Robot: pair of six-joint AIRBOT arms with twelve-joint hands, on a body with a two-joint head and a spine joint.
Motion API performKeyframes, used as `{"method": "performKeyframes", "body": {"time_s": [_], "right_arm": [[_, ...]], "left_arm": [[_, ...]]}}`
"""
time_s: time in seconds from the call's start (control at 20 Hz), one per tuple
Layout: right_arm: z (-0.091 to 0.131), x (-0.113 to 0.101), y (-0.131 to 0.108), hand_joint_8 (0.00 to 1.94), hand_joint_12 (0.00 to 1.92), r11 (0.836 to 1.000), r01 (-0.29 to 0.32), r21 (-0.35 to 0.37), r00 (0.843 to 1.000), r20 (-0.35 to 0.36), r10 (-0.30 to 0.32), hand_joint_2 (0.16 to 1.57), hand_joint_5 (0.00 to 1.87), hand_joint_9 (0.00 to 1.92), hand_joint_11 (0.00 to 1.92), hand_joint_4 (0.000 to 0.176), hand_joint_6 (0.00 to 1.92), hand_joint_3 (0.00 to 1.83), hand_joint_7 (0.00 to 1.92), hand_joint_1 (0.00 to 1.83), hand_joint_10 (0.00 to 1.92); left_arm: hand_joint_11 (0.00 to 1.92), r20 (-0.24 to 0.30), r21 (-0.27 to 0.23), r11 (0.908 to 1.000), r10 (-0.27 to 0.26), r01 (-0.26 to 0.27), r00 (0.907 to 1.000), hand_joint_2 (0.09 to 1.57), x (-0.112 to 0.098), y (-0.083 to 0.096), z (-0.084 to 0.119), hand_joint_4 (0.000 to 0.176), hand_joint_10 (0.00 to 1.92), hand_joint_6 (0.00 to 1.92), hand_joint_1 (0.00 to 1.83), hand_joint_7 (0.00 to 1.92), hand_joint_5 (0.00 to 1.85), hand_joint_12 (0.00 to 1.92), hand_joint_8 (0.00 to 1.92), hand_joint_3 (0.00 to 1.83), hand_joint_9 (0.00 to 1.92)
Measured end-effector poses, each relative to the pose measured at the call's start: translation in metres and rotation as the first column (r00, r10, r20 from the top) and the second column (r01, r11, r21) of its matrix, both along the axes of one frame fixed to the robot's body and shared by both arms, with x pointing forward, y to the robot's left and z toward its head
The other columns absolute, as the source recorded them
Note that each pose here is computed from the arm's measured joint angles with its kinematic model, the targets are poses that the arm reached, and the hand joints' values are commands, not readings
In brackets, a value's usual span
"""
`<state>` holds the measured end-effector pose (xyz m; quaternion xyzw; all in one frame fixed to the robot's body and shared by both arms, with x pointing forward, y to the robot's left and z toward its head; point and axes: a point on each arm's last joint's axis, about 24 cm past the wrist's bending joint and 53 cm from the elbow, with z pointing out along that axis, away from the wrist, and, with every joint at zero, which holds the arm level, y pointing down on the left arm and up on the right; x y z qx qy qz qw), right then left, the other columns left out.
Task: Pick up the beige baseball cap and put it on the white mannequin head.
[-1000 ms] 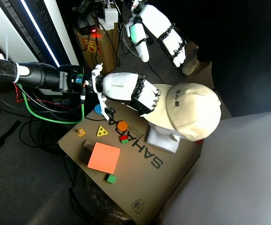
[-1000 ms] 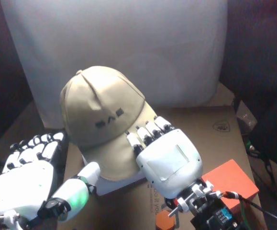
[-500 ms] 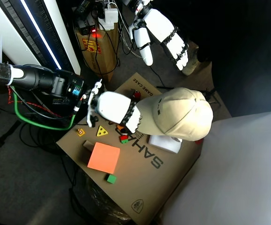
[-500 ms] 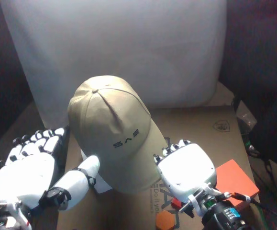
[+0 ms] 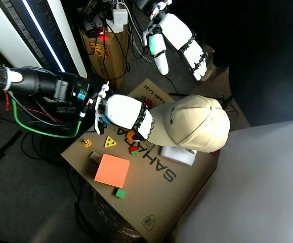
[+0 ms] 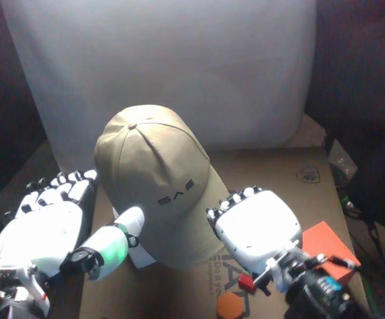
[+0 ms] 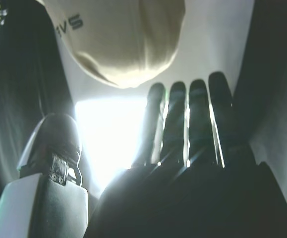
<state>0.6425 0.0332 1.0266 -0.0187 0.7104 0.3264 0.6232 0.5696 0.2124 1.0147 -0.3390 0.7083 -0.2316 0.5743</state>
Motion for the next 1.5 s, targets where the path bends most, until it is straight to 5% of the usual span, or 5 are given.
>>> {"method": "performKeyframes", "body": {"time_s": [0.65,1.2,1.4,1.45,1.5], "right_arm": [[-0.003,-0.008,-0.015,0.96,1.61,0.977,-0.211,-0.028,0.925,-0.329,0.190,1.25,0.72,0.46,0.52,0.000,1.35,0.00,0.58,1.10,1.16],[0.020,-0.011,-0.084,0.00,1.17,0.993,-0.105,-0.048,0.916,-0.394,0.078,1.16,0.47,0.36,0.00,0.000,0.02,0.00,0.41,0.57,0.04],[0.030,-0.001,-0.091,0.98,1.76,0.997,-0.069,-0.036,0.926,-0.375,0.051,1.14,0.73,0.39,0.38,0.000,0.36,0.00,0.52,0.74,1.39],[0.030,-0.002,-0.090,1.44,1.89,0.997,-0.070,-0.035,0.925,-0.377,0.052,1.16,0.83,0.65,0.73,0.067,1.06,0.02,0.66,0.94,1.79],[0.029,-0.003,-0.088,1.84,1.91,0.997,-0.075,-0.032,0.923,-0.380,0.057,1.09,0.65,0.85,0.97,0.000,1.64,0.00,0.69,0.96,1.90]], "left_arm": [[0.00,0.021,0.114,0.9930,0.028,-0.030,0.9994,1.21,0.005,-0.017,0.055,0.000,0.00,0.00,0.00,0.11,0.13,0.43,0.00,0.00,0.09],[0.00,0.012,0.092,0.9944,0.051,-0.052,0.9986,1.21,-0.009,-0.027,0.075,0.000,0.00,0.00,0.10,0.20,0.24,0.64,0.00,0.00,0.22],[0.47,0.035,0.087,0.9948,0.049,-0.052,0.9982,1.10,-0.008,-0.037,0.088,0.000,0.05,0.00,0.53,0.75,0.70,0.80,0.01,0.00,0.78],[0.61,0.018,0.082,0.9950,0.057,-0.058,0.9982,1.15,-0.012,-0.038,0.084,0.137,0.78,0.93,0.86,0.91,0.83,1.19,0.43,0.00,0.78],[0.68,-0.009,0.075,0.9949,0.069,-0.068,0.9976,1.12,-0.018,-0.038,0.078,0.000,1.43,1.30,0.86,0.79,0.71,1.60,1.12,0.00,0.70]]}}
